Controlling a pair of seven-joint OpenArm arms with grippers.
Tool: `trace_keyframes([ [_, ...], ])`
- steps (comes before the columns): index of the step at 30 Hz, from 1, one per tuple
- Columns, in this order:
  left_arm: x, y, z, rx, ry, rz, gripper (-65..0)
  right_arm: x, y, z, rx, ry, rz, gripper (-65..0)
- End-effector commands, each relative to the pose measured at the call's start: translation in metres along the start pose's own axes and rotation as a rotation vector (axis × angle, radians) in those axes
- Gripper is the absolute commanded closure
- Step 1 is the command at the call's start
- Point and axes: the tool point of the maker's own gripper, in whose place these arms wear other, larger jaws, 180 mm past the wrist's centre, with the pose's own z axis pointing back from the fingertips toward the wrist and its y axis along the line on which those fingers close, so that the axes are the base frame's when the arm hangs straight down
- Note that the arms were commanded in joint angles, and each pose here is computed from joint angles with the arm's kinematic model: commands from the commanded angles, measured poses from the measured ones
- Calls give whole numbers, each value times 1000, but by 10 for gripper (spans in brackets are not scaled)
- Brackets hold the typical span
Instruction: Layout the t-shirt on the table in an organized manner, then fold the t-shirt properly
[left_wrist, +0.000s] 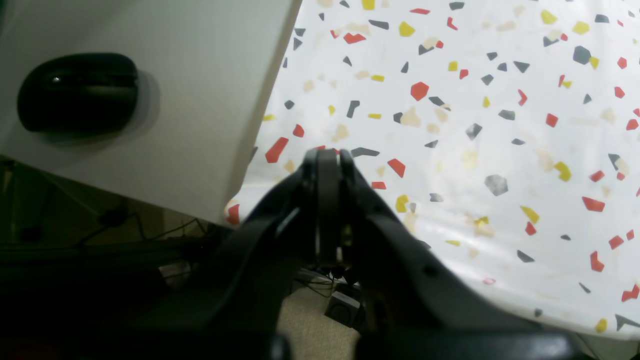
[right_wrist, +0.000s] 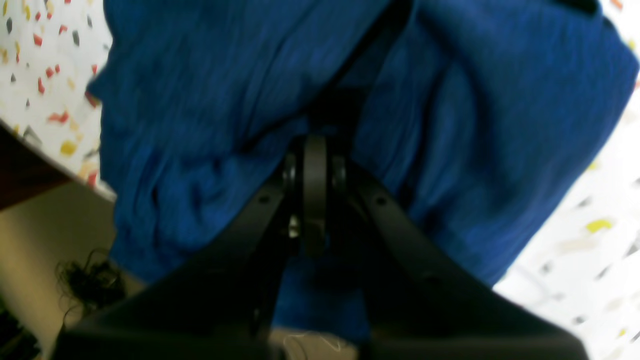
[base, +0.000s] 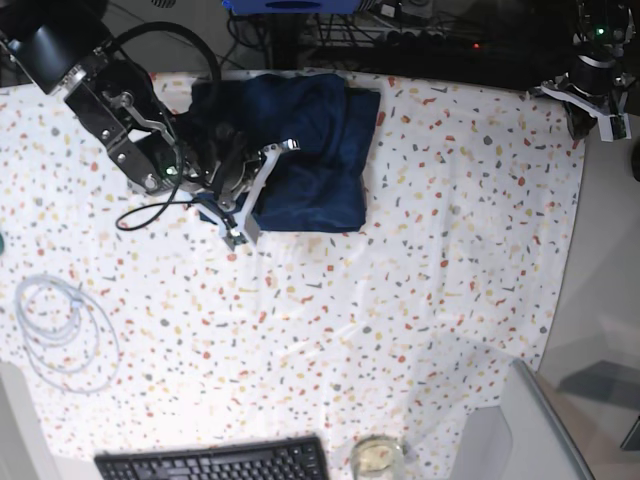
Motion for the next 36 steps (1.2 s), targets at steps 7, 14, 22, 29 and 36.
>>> trace_keyframes([
  [7, 11, 6, 2, 10, -34, -17, 0, 31, 24, -11, 61, -46, 15, -6],
  [14, 10, 6, 2, 11, -32, -17, 0, 66, 51, -13, 106, -99, 22, -6],
  [22, 10, 6, 2, 11, -32, -17, 0, 114, 73, -37, 113, -109, -11, -8],
  [29, 10, 6, 1, 11, -33, -17, 0, 124, 82, 9, 147, -128, 92, -14],
  [36, 11, 6, 1, 11, -34, -16, 0, 44, 76, 28, 164, -18, 86, -29],
])
